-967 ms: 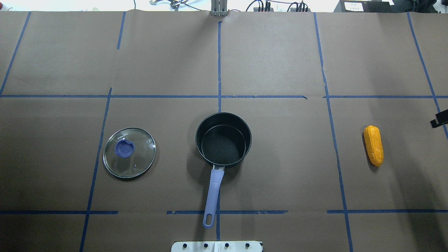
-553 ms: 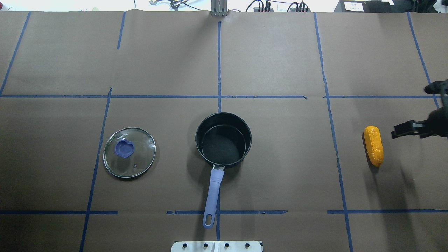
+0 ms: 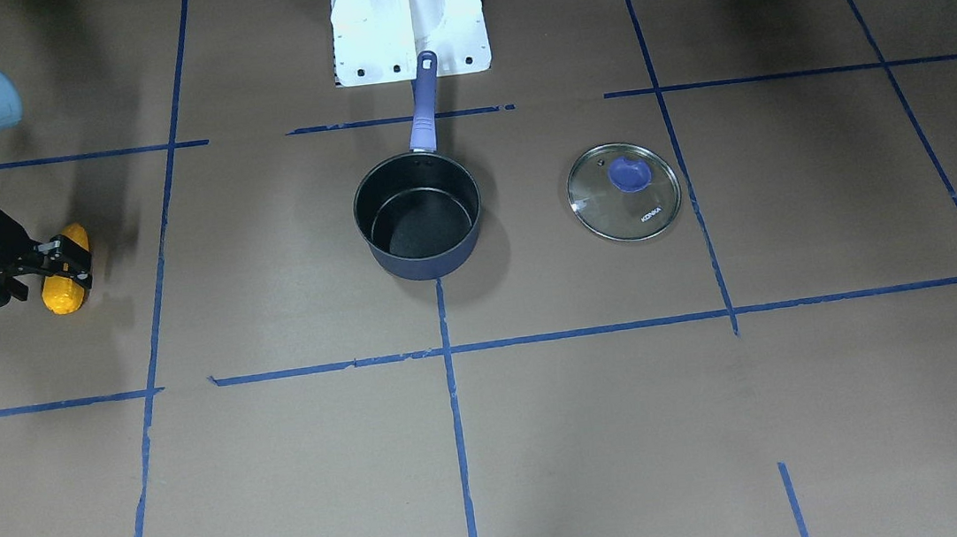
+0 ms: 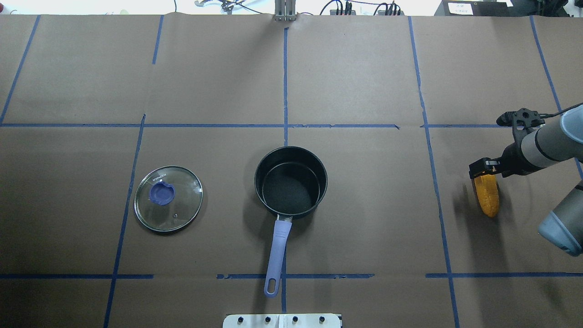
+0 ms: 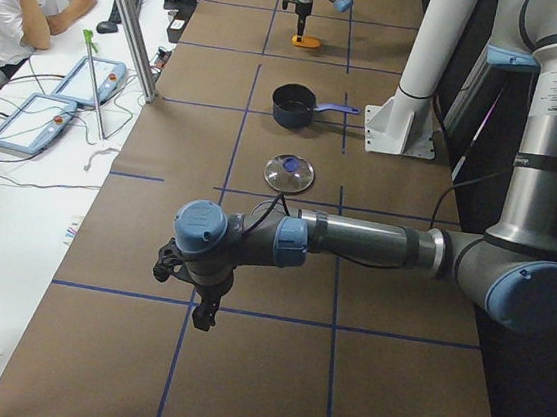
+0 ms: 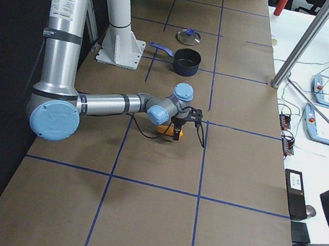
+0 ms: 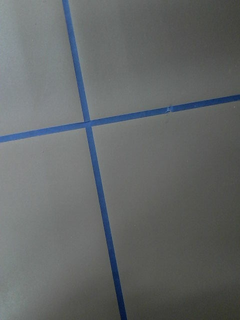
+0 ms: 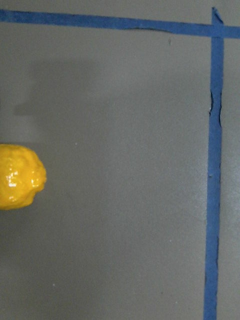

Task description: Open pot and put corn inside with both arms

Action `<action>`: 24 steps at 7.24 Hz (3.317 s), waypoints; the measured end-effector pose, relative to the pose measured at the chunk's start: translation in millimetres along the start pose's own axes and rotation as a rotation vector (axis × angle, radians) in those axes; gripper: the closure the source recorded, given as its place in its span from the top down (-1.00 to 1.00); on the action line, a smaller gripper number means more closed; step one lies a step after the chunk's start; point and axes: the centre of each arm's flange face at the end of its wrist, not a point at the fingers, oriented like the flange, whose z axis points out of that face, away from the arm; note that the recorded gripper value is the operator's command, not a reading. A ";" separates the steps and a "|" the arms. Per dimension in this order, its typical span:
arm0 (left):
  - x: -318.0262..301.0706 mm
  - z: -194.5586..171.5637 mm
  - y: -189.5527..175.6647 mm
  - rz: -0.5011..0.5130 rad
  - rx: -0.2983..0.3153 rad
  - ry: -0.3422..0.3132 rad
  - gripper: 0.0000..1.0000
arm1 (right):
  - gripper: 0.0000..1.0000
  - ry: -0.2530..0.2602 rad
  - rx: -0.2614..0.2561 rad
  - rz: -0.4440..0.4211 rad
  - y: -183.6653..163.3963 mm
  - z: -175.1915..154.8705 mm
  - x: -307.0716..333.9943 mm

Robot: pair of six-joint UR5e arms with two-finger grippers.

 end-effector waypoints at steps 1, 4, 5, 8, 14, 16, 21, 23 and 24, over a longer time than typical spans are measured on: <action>1.2 0.7 0.6 -0.001 0.004 0.017 1.00 | -0.76 0.000 -0.003 0.002 1.9 0.8 -0.3; 2.4 1.2 0.8 -0.003 0.008 0.033 1.00 | -1.00 -0.006 -0.008 -0.014 8.9 -1.3 -8.9; 2.4 1.3 0.8 -0.004 0.008 0.034 1.00 | -1.00 -0.023 -0.003 -0.024 7.8 -18.1 -26.0; -3.0 9.7 13.1 -0.022 -0.006 0.038 1.00 | -1.00 -0.033 -0.009 -0.026 -41.4 -105.2 -175.4; 28.1 -13.2 7.8 -0.092 0.032 0.013 1.00 | -0.95 -0.036 0.001 0.041 -13.2 -130.9 -441.5; 29.2 -13.4 7.4 -0.094 0.032 0.014 1.00 | 0.98 -0.026 0.005 0.070 -8.3 -112.2 -495.6; 31.9 -11.1 5.4 -0.087 0.028 0.016 1.00 | 0.99 -0.045 0.012 0.072 -42.2 -111.4 -483.6; 31.0 -9.0 6.1 -0.082 0.025 0.018 1.00 | 0.99 -0.061 -0.016 0.034 -111.2 -139.9 -400.9; 30.0 -7.8 5.7 -0.085 0.023 0.021 1.00 | 0.99 -0.064 -0.028 -0.013 -149.1 -154.2 -329.8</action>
